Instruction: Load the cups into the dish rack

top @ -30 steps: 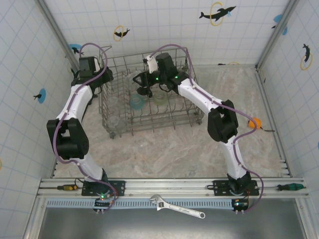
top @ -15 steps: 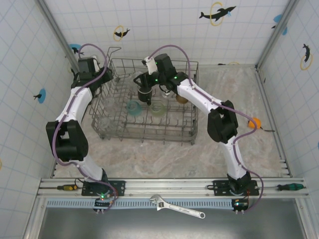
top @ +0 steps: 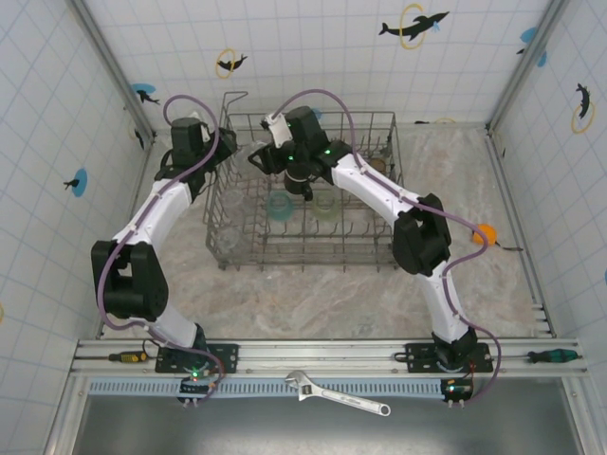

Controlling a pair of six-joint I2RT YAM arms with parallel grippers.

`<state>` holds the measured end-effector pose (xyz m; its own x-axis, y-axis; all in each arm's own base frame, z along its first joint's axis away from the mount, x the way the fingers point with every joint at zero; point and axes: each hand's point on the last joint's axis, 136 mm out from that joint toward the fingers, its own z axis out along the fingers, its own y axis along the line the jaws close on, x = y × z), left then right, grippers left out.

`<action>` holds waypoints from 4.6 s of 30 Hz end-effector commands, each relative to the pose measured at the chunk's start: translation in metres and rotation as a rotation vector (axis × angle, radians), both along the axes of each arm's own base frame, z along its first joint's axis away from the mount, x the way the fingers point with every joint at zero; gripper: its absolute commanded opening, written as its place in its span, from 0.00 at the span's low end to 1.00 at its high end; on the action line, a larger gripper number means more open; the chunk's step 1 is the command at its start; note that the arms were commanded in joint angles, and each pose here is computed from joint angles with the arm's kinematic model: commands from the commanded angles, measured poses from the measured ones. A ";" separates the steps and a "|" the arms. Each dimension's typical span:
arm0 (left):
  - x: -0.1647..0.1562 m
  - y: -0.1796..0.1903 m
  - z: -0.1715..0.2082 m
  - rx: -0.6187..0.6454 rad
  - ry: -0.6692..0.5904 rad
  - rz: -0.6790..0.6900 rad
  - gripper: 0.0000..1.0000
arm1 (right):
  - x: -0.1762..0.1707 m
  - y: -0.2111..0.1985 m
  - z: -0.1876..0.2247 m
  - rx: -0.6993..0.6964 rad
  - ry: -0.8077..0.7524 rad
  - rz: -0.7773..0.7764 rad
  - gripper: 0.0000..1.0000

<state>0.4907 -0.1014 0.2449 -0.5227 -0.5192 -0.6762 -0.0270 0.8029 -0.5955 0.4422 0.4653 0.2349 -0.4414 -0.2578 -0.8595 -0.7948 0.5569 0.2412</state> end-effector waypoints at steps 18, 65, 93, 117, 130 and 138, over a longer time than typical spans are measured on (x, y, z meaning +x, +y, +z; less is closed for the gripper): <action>-0.016 -0.011 -0.010 -0.070 -0.014 -0.023 0.97 | 0.003 0.030 0.013 -0.113 -0.217 -0.015 0.41; -0.054 0.051 -0.015 0.212 0.022 0.032 0.97 | 0.006 0.055 -0.070 -0.253 -0.213 -0.036 0.81; -0.059 0.111 0.004 0.165 -0.007 0.267 0.97 | 0.010 -0.071 0.129 0.024 -0.313 -0.244 1.00; -0.123 0.170 -0.061 0.282 -0.051 0.508 0.98 | -0.012 -0.419 0.045 0.155 -0.086 -0.937 1.00; -0.136 0.179 -0.147 0.352 0.119 0.531 0.98 | -0.060 -0.494 -0.061 -0.050 -0.033 -1.241 1.00; -0.162 0.169 -0.183 0.397 0.078 0.455 0.98 | -0.094 -0.521 -0.123 -0.220 -0.013 -1.361 1.00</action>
<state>0.3247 0.0688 0.0556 -0.4013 -0.4740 -0.7838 -0.5043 0.8287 -0.2429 0.3510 -0.0390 0.1079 -0.5125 0.2647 -0.8169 0.3365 0.9371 0.0925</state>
